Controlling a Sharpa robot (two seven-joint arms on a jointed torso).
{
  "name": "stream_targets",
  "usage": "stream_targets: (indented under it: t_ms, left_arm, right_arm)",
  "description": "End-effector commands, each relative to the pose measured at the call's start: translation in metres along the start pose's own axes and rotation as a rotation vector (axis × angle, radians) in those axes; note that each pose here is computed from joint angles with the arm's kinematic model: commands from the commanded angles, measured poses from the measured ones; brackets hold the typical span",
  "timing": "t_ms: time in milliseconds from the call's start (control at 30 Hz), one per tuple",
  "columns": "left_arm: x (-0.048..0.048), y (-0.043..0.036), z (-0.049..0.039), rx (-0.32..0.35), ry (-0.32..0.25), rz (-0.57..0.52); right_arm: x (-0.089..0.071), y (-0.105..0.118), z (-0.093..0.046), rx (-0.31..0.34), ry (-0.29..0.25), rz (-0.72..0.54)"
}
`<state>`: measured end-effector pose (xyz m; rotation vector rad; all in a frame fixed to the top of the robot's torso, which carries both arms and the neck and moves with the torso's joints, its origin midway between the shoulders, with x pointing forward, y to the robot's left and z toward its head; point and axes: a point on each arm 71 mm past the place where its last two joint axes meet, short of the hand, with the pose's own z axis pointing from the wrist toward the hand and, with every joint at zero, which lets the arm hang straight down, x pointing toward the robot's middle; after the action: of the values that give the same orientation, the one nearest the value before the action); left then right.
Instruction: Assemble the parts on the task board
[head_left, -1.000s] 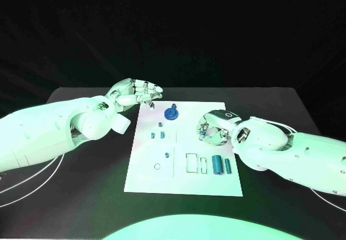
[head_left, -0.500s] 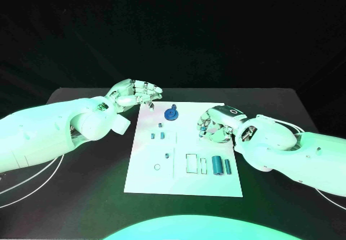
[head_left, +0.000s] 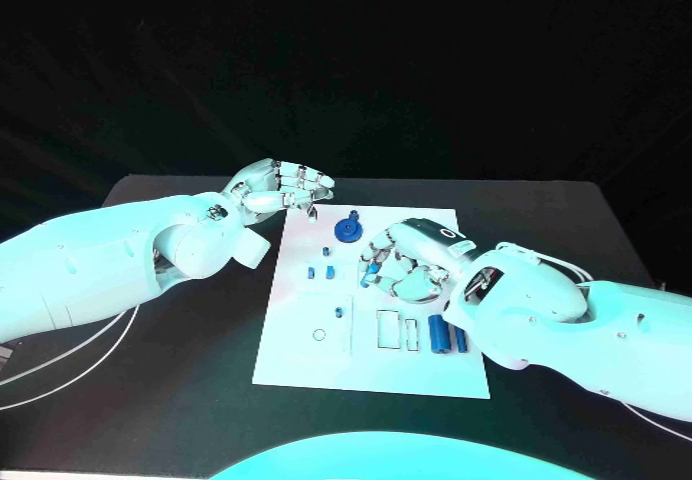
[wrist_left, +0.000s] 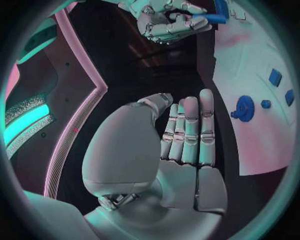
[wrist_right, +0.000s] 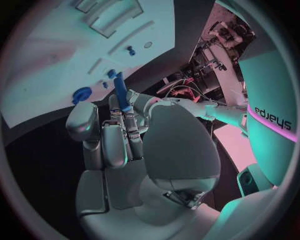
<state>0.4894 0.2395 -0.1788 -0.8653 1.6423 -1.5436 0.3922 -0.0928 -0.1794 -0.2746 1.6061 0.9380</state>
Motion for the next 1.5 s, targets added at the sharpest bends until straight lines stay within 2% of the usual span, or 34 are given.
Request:
stream_targets:
  t_ms: [33,200,333,667,900,1233,1500]
  left_arm:
    - [0.0043,-0.0003,0.0021,0.009,0.027,-0.008]
    - [0.0059,0.0004,0.0039,0.008,0.03,-0.011]
    - [0.007,0.0003,0.0044,0.011,0.031,-0.012]
    - [0.009,0.0001,0.0055,0.013,0.034,-0.013]
    - [0.0096,0.0002,0.006,0.013,0.036,-0.014]
    - [0.0103,0.0002,0.0066,0.013,0.037,-0.014]
    - [0.0105,0.0002,0.0068,0.013,0.038,-0.014]
  right_arm:
    - [0.009,0.016,0.004,-0.083,-0.011,0.025]
    - [0.032,0.039,0.013,-0.158,0.014,0.053]
    - [0.047,0.049,0.017,-0.189,0.027,0.065]
    - [0.075,0.042,0.026,-0.166,0.076,0.051]
    - [0.082,0.039,0.029,-0.142,0.099,0.034]
    - [0.09,0.034,0.031,-0.114,0.166,0.004]
    - [0.094,0.032,0.033,-0.099,0.183,-0.012]
